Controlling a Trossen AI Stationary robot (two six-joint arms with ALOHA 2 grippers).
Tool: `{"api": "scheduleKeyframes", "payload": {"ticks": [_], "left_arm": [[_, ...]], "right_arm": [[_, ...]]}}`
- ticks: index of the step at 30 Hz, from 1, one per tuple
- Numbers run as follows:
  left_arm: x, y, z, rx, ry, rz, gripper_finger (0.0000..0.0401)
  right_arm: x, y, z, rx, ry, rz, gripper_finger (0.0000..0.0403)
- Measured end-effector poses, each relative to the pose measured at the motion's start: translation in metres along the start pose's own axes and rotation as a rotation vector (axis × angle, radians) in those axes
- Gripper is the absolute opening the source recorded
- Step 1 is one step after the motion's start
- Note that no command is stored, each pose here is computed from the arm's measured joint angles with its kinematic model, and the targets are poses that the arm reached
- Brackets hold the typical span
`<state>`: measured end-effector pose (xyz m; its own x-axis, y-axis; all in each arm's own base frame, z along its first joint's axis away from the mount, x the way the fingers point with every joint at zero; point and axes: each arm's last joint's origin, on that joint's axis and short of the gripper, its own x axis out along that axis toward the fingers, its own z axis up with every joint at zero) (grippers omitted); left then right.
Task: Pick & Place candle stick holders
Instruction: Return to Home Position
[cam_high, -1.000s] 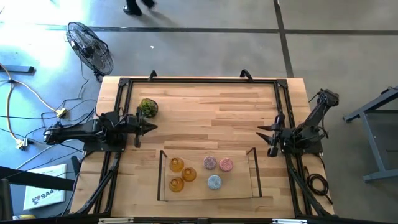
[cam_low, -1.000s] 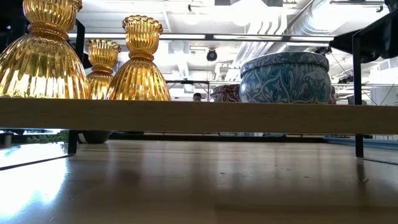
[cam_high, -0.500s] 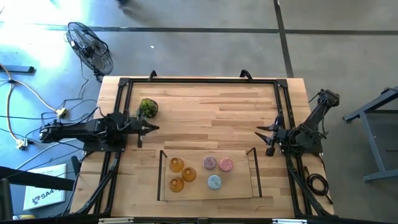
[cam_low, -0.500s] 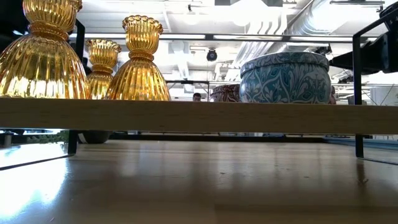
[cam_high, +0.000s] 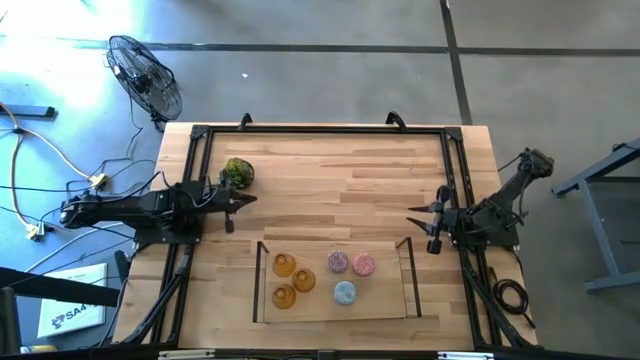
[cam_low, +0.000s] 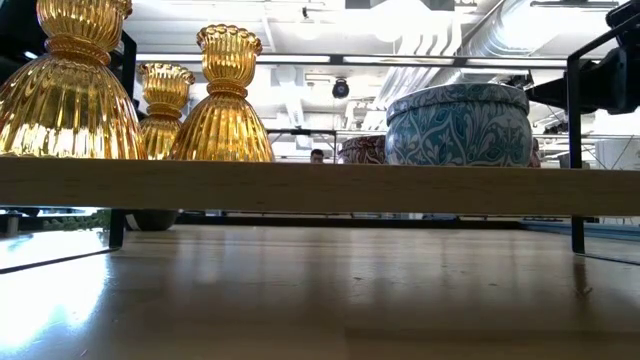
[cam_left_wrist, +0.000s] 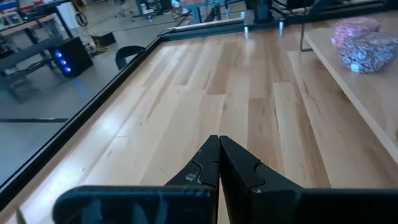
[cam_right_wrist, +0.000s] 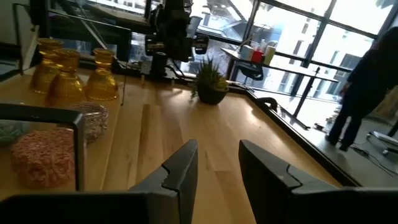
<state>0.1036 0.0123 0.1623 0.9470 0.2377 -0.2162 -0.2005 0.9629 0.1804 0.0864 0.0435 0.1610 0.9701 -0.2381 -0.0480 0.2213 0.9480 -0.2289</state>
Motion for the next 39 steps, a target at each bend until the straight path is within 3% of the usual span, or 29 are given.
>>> {"api": "scheduleKeyframes", "payload": {"ticks": [11,20,24,28,33,39], "left_arm": [[0.000,0.001,0.003,-0.084,-0.042,0.017,0.0000],[0.000,0.004,0.004,-0.154,-0.042,0.139,0.0000],[0.000,0.006,0.004,-0.203,-0.043,0.187,0.0000],[-0.001,0.007,0.004,-0.240,-0.046,0.208,0.0000],[-0.001,0.005,0.003,-0.208,-0.021,0.161,0.0000],[-0.001,0.005,0.002,-0.161,-0.013,0.152,0.0000]], "right_arm": [[0.015,-0.014,-0.001,-0.033,0.003,-0.015,0.0112],[0.024,-0.030,-0.004,0.023,0.014,-0.055,0.0112],[0.025,-0.034,-0.005,0.129,0.021,-0.140,0.0112],[0.025,-0.034,-0.005,0.229,0.014,-0.144,0.0112],[0.025,-0.034,-0.004,0.243,0.006,-0.138,0.0112],[0.025,-0.036,0.001,0.361,-0.048,-0.180,0.0112]]}}
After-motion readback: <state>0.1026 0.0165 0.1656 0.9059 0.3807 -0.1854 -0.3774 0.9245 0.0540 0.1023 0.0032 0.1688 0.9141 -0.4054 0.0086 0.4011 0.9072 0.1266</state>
